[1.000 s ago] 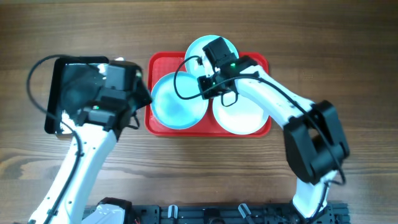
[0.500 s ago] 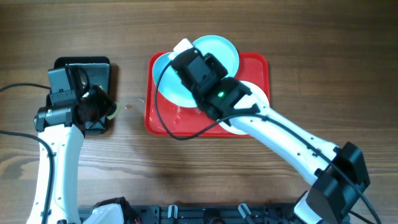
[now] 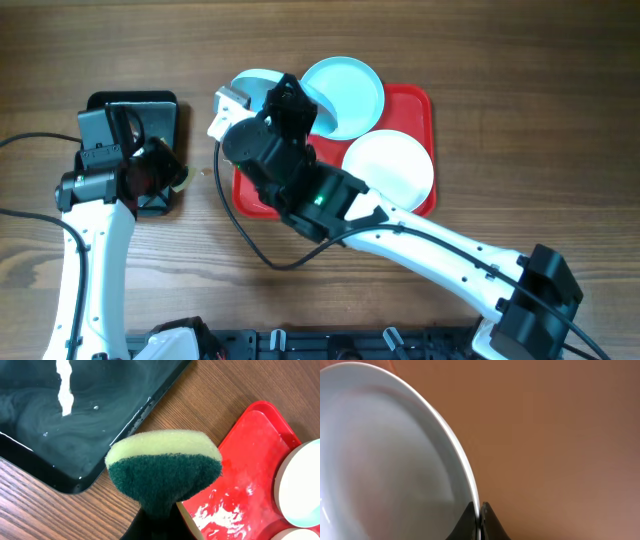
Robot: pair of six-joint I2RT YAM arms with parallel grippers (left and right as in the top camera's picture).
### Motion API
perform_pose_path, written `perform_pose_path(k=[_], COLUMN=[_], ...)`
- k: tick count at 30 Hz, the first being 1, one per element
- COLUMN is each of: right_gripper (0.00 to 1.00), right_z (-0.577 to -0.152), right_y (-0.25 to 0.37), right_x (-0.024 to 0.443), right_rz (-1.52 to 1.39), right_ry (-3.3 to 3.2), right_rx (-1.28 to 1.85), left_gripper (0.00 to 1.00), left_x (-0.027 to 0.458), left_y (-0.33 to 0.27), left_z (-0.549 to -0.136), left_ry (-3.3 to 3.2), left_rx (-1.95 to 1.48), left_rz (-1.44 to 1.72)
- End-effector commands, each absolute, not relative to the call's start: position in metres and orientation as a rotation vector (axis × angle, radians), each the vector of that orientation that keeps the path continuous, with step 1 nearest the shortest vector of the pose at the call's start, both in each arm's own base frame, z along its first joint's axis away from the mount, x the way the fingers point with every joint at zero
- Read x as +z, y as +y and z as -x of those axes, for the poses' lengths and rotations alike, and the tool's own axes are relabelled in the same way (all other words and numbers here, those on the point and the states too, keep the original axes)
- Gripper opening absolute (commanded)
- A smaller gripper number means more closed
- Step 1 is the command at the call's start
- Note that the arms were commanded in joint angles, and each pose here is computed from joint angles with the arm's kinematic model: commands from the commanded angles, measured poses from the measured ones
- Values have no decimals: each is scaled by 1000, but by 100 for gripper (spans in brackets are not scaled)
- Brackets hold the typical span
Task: Clean dirty plates on tray and stack at the side
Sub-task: 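Lift the light-blue plate with the right gripper and place it right of the red tray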
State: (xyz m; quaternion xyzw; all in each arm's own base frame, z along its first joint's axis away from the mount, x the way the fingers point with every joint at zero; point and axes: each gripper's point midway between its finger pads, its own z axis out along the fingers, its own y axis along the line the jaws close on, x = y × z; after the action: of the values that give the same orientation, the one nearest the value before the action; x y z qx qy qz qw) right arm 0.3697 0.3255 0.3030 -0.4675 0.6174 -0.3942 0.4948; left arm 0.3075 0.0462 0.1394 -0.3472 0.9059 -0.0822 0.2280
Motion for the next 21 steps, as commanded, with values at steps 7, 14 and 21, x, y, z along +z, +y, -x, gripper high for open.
perform_pose_path(k=[7,14,21], right_gripper=[4,4,4], right_z=[-377,-375,-424], right_y=[307,333,266], right_x=[315,182,247], right_rz=[795,971,341], right_ry=[1640,2114,2158], right_rx=[-758,71,321], left_gripper=[4,4,4], left_x=[144,140,139], left_y=[46,46,45], left_z=[-311,-311,-311], left_ry=[2492,2504,2507], left_rx=[-244,-243,-243], left_rz=[929,934,936])
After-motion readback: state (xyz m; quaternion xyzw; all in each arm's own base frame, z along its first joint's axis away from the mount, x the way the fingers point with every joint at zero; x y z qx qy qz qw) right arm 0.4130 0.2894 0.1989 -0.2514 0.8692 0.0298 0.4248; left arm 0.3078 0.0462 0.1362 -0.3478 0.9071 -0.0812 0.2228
